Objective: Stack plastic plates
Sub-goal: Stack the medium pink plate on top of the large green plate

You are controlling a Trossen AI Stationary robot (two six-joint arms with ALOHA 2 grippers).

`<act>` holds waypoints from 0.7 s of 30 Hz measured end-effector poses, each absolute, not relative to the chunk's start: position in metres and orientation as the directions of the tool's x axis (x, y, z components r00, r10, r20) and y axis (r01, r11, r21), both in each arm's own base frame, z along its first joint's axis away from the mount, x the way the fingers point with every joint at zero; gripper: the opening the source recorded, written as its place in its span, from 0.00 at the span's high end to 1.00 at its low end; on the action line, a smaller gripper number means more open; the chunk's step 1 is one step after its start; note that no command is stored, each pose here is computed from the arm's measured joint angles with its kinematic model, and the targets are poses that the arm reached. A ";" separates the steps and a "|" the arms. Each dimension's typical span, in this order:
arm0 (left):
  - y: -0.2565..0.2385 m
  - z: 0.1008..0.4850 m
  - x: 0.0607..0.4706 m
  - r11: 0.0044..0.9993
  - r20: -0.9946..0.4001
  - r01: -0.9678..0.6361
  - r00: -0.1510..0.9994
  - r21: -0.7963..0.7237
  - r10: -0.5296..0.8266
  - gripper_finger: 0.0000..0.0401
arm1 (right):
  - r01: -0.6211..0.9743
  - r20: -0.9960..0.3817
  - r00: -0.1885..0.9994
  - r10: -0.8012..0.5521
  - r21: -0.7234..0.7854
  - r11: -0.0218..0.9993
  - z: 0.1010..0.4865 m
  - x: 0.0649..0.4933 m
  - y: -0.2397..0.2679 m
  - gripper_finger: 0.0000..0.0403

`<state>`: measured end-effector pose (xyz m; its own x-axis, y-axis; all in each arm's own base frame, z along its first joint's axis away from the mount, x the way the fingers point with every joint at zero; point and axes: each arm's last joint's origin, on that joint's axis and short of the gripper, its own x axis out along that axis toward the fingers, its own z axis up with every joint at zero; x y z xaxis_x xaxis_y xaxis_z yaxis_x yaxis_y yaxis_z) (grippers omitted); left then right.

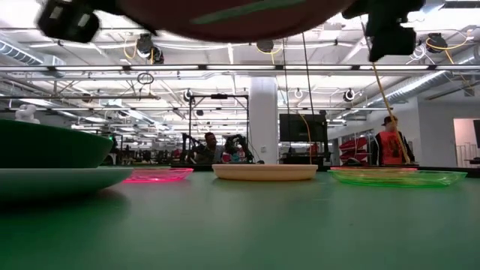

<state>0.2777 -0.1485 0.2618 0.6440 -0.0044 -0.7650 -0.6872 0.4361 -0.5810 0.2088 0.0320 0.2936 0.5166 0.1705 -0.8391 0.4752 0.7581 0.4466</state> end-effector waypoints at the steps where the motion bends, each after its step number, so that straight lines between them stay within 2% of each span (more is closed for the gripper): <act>1: -0.148 0.264 0.273 0.435 -0.772 -0.694 0.636 -0.574 -0.004 0.96 | 0.468 -0.844 0.509 0.168 0.435 0.769 0.294 0.207 0.032 0.48; 7: -0.149 0.280 0.238 0.483 -0.818 -0.717 0.575 -0.502 0.003 0.96 | 0.444 -0.859 0.489 0.150 0.393 0.805 0.295 0.198 0.033 0.48; 13: -0.154 0.289 0.201 0.609 -0.882 -0.687 0.469 -0.397 -0.047 0.96 | 0.385 -0.840 0.526 0.135 0.377 0.842 0.298 0.199 0.045 0.48; 21: -0.162 0.285 0.177 0.803 -0.926 -0.550 0.376 -0.229 -0.007 0.96 | 0.384 -0.787 0.615 0.040 0.343 0.857 0.302 0.201 0.061 0.48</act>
<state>0.1772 -0.1622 0.2854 0.3763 -0.0071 -0.9265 -0.5499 0.8031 -0.2295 0.2010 0.0607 0.3018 0.6150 0.0397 -0.7875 0.3844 0.8569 0.3434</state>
